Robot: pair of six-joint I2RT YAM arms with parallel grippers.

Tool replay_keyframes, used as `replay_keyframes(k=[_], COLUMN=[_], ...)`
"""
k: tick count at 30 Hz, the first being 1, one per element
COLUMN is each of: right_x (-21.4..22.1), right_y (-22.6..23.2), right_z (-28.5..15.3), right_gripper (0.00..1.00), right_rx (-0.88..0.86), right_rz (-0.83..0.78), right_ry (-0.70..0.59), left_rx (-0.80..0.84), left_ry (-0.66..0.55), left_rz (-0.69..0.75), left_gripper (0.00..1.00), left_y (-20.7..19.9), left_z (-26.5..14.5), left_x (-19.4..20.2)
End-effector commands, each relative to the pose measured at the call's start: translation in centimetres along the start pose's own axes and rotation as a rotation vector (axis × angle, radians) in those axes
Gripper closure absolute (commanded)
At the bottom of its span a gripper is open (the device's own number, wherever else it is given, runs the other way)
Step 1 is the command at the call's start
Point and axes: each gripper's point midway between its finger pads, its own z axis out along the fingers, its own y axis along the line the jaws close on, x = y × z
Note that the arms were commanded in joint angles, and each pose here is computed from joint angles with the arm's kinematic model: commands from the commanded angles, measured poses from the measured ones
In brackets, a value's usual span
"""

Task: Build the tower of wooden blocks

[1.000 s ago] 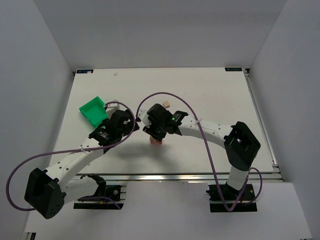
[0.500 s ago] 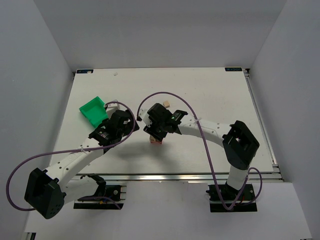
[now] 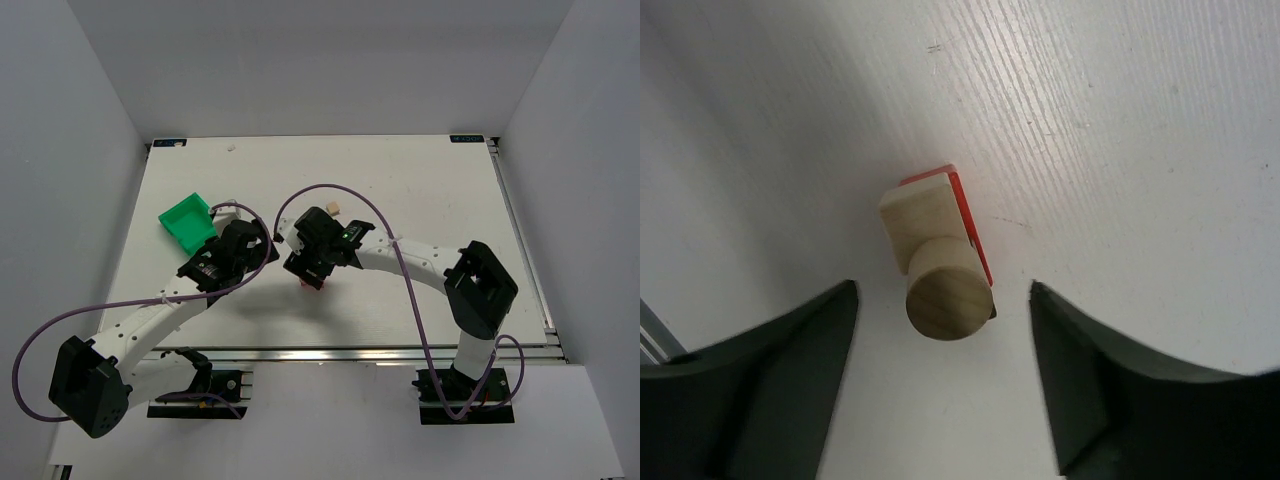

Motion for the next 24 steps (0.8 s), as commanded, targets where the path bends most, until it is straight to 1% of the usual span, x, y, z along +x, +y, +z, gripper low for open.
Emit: replay_keyframes(k=[1,2,4,9,11,14,15,17,18,19,20,22,23,24], right_x=[-2.5,-3.0,-3.6,-5.7,-6.7,-7.4,-7.0,-6.4,-5.6,-5.1,-4.0,-3.1,-2.2,-1.9], right_y=[0.3,0.2,0.3,0.3,-0.4,-1.9,-3.7,-6.1,-8.0,-8.8,-10.9,-12.9,-15.2,-16.3], right_z=[-1.7,-2.2,-2.8,-6.0,-7.4,-8.9,-9.3,-9.8,-9.9,-9.8,-9.4,-8.7,-7.6,-6.9], right_gripper=[0.21,0.11,0.11,0.11,0.11,0.11,0.11,0.11,0.10,0.11,0.11,0.11,0.11,0.11], right_rx=[-0.027,-0.023,-0.034,-0.040,-0.012,0.045,0.115,0.202,0.236,0.243,0.266,0.281,0.305,0.317], right_rz=[-0.012,-0.012,-0.018,-0.013,0.003,0.054,0.087,0.184,0.230,0.272,0.316,0.360,0.391,0.392], right_ry=[-0.076,-0.096,-0.123,-0.204,-0.254,-0.295,-0.284,-0.275,-0.265,-0.262,-0.247,-0.238,-0.223,-0.221], left_rx=[0.038,0.041,0.056,0.073,0.084,0.095,0.106,0.151,0.155,0.156,0.148,0.137,0.145,0.162], left_ry=[-0.028,-0.029,-0.036,-0.054,-0.057,-0.063,-0.058,-0.036,-0.023,-0.019,-0.016,-0.014,-0.013,-0.025], left_rz=[-0.008,-0.008,-0.007,-0.004,-0.007,-0.007,0.015,0.027,0.041,0.044,0.049,0.055,0.060,0.056], left_gripper=[0.02,0.02,0.02,0.02,0.02,0.02,0.02,0.02,0.02,0.02,0.02,0.02,0.02,0.02], left_y=[-0.9,-0.9,-1.1,-1.4,-1.6,-1.8,-1.9,-2.9,-3.0,-3.2,-3.1,-3.0,-3.1,-3.5], left_z=[-0.5,-0.6,-0.8,-1.5,-1.9,-2.4,-2.4,-2.8,-2.6,-2.6,-2.4,-2.2,-2.1,-2.2], left_x=[-1.0,-1.1,-1.3,-2.0,-2.3,-2.7,-2.7,-2.5,-2.2,-2.2,-2.2,-2.1,-2.1,-2.3])
